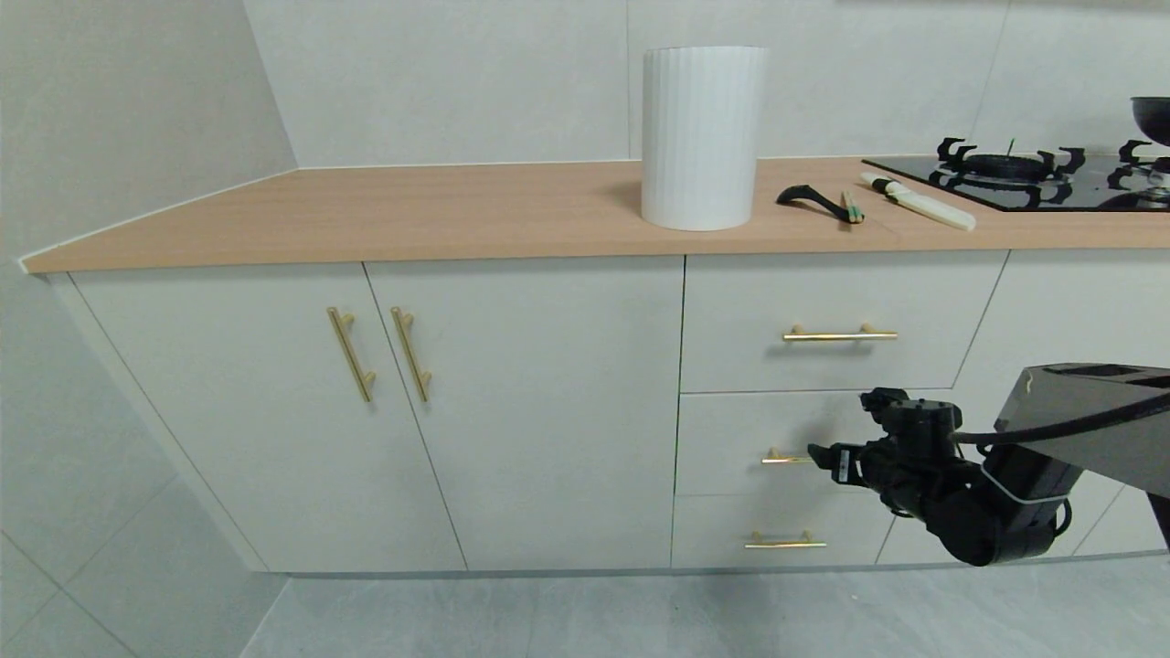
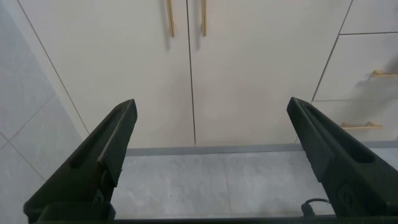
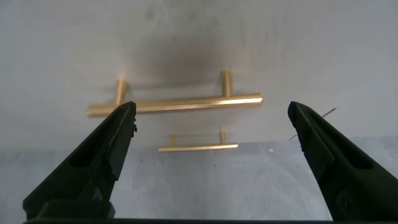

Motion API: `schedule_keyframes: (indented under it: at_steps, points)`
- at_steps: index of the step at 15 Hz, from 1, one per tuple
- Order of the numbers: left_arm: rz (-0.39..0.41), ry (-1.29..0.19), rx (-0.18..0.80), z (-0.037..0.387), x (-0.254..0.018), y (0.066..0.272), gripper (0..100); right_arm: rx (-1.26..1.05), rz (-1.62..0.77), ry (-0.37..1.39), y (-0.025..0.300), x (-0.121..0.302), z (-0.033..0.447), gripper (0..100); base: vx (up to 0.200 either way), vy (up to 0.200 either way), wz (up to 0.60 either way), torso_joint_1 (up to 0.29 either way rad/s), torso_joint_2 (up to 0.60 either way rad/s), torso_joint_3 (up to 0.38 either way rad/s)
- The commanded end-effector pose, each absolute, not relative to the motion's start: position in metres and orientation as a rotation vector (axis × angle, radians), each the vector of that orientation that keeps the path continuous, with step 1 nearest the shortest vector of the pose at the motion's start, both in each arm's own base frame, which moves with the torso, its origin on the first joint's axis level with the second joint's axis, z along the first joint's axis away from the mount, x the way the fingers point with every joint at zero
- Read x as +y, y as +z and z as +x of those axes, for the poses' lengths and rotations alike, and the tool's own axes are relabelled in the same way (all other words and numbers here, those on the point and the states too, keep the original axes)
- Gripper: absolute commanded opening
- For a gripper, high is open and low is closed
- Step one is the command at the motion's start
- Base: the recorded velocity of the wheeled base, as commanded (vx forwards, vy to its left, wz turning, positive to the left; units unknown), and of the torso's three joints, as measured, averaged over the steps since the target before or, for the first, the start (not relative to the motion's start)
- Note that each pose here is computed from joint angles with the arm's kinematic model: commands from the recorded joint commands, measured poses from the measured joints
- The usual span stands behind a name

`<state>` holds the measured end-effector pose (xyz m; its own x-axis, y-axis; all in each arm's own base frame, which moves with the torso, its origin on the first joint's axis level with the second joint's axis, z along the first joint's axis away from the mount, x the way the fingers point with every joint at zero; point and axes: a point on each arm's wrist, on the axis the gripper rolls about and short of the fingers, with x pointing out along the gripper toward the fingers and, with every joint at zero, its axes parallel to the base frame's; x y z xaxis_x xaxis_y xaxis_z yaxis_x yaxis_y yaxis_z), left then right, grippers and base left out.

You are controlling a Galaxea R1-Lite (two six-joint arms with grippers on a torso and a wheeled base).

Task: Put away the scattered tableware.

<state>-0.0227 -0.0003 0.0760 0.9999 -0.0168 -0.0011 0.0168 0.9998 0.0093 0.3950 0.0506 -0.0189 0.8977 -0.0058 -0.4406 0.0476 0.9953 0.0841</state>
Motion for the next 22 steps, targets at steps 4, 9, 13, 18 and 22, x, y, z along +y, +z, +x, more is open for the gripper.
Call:
schedule_keyframes:
  at_steps: [4, 9, 13, 18, 22]
  points:
    - [0.009, -0.017, 0.001, -0.023, 0.000, 0.076, 100, 0.457, 0.084, -0.050, -0.034, 0.058, 0.405, 100, 0.000, 0.000, 0.00, 0.000, 0.00, 0.000]
    - [0.009, -0.017, 0.001, -0.023, 0.000, 0.076, 100, 0.446, 0.069, -0.111, -0.047, 0.058, 0.415, 100, 0.000, 0.000, 0.00, 0.000, 0.00, 0.000]
    - [0.009, -0.017, 0.001, -0.023, 0.000, 0.076, 100, 0.470, 0.064, -0.110, -0.051, 0.058, 0.410, 100, 0.000, 0.000, 0.00, 0.000, 0.00, 0.000]
    - [0.009, -0.017, 0.001, -0.023, 0.000, 0.076, 100, 0.488, 0.058, -0.106, -0.052, 0.057, 0.406, 100, 0.000, 0.000, 0.00, 0.000, 0.00, 0.000]
    - [0.009, -0.017, 0.001, -0.023, 0.000, 0.076, 100, 0.495, 0.055, -0.104, -0.053, 0.057, 0.404, 100, 0.000, 0.000, 0.00, 0.000, 0.00, 0.000]
